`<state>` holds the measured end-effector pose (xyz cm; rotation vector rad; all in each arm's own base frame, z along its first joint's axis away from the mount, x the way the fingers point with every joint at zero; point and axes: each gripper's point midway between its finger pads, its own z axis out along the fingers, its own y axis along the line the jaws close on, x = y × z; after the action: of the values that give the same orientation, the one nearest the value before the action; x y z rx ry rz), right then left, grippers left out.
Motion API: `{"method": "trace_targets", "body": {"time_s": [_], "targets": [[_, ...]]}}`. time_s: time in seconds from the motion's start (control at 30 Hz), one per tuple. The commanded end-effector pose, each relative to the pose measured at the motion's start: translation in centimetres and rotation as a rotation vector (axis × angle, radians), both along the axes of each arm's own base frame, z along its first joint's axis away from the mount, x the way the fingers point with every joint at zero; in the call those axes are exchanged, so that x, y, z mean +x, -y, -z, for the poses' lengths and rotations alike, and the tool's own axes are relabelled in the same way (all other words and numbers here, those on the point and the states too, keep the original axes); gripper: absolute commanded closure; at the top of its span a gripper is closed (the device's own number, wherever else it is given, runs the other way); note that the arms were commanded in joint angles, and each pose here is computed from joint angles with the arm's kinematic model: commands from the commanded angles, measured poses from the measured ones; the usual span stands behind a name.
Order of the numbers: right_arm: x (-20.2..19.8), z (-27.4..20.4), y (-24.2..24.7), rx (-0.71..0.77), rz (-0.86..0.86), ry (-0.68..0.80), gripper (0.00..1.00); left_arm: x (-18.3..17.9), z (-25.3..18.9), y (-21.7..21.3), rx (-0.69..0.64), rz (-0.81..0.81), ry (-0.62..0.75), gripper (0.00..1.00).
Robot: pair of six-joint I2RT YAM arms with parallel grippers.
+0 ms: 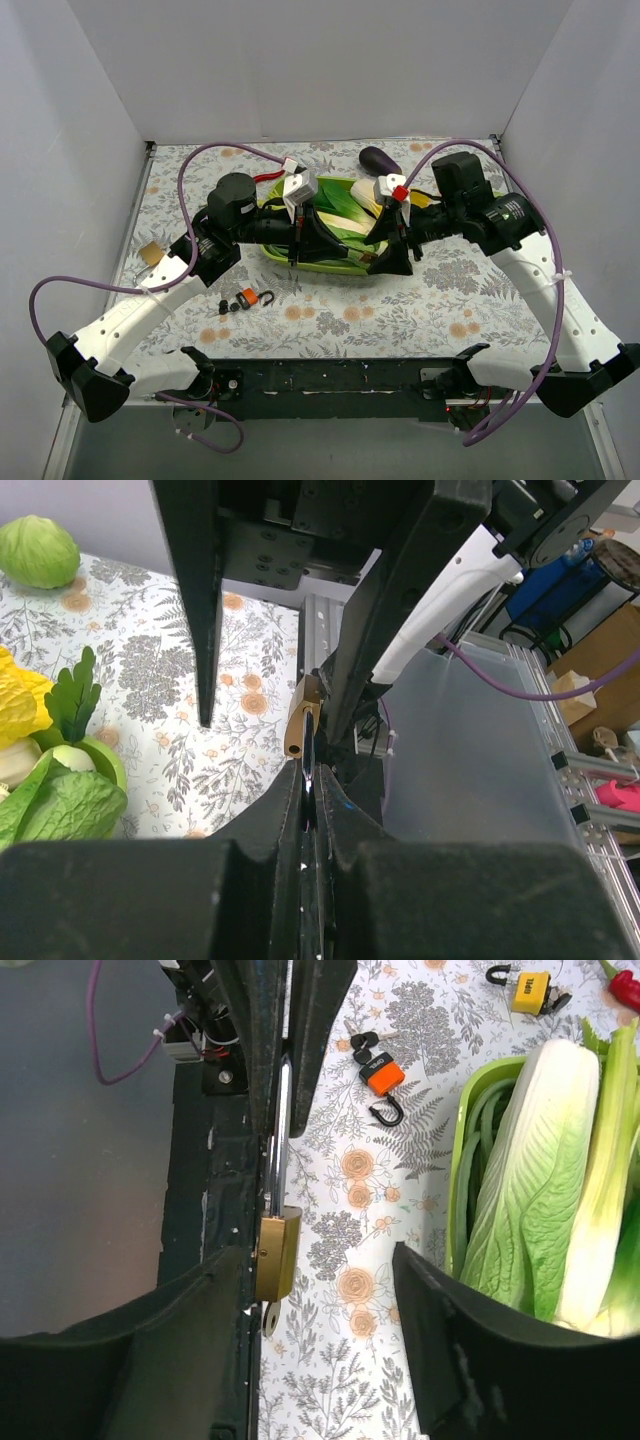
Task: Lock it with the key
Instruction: Lock the lock.
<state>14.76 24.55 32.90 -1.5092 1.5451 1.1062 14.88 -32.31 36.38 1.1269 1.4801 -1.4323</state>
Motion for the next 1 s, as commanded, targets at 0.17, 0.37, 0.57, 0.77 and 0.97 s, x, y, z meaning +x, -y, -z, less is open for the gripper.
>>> {"method": "trace_targets", "body": {"time_s": [0.17, 0.37, 0.57, 0.77, 0.97], "targets": [[-0.2, -1.6, -0.8, 0.022, -0.022, 0.034, 0.53, 0.9, -2.3, -0.5, -0.075, -0.088, 0.02, 1.0], [-0.1, -2.0, -1.4, 0.021, -0.039, 0.031, 0.79, 0.8, -1.8, -0.5, -0.078, -0.091, 0.005, 1.0], [-0.6, -1.9, -1.9, 0.021, -0.071, 0.025, 0.99, 0.8, -1.4, -0.6, -0.08, -0.089, 0.036, 1.0], [-1.4, -2.0, -2.5, 0.03, -0.115, -0.02, 0.99, 0.8, -0.9, -0.5, -0.074, -0.069, 0.077, 1.0], [-0.1, -2.7, -3.2, 0.054, -0.077, 0.037, 0.99, 0.4, -0.2, -0.1, -0.077, -0.057, -0.015, 1.0]]}}
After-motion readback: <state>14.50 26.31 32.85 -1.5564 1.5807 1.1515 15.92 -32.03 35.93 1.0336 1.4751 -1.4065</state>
